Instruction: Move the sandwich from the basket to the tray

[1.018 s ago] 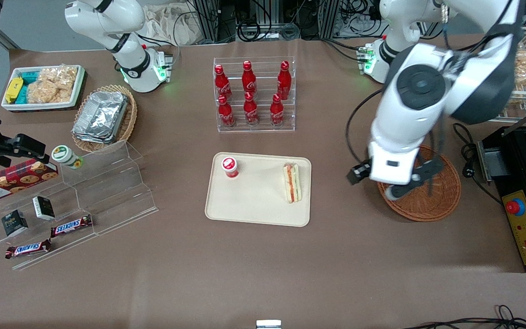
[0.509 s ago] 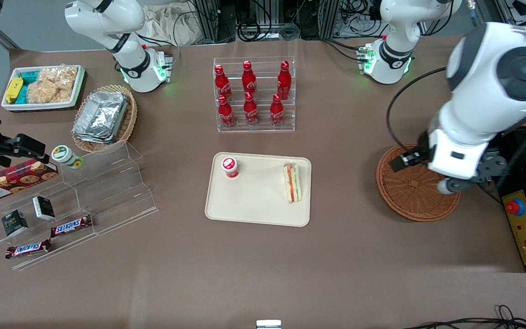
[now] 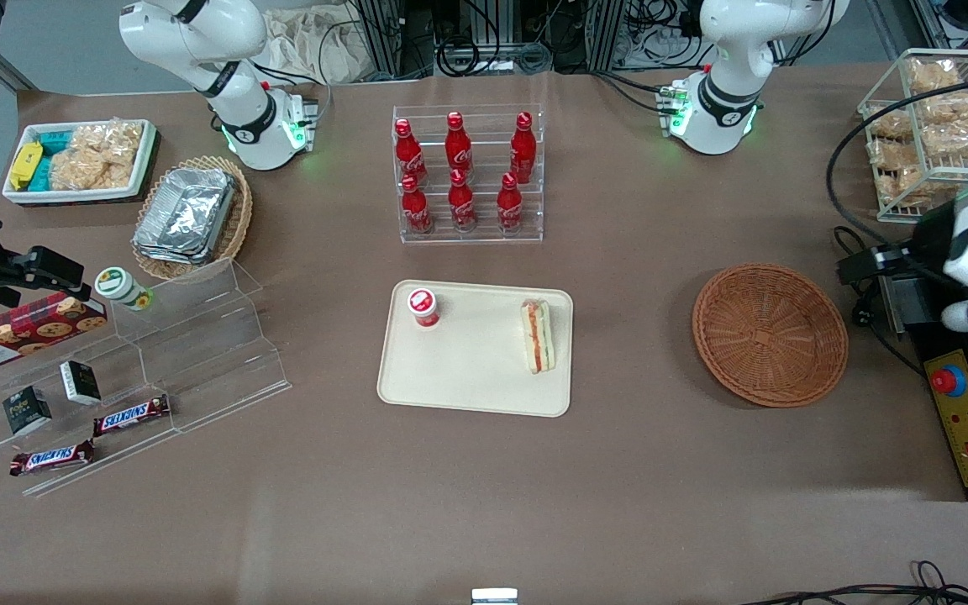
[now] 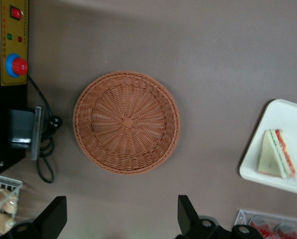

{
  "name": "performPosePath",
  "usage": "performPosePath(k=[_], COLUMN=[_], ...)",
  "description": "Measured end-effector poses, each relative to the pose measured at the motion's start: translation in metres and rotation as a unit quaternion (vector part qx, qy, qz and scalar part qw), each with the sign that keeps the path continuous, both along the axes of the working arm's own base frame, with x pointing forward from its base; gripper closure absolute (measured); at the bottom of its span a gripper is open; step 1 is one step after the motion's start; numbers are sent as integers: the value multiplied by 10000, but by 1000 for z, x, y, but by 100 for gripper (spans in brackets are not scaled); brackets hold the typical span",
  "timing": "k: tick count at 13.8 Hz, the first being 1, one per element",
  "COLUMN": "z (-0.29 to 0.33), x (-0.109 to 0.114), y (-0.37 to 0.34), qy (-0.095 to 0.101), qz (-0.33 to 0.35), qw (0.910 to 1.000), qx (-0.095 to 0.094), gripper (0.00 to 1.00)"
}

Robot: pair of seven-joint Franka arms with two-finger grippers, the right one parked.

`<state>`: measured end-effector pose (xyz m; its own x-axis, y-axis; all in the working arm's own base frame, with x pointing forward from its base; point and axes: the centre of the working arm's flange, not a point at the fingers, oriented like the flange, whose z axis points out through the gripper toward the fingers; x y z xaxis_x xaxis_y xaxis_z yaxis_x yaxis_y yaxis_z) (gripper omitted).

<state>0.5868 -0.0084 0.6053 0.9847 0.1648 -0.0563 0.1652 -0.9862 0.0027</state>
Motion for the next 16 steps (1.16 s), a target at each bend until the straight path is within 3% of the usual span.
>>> performPosePath(k=[4, 9, 16], z=[19, 15, 16], x=[-24, -46, -48], y=[63, 73, 52], qy=[-58, -252, -309], qz=[-417, -515, -707], qw=[9991, 9983, 9970], qx=[-48, -94, -91], gripper=[0, 0, 0])
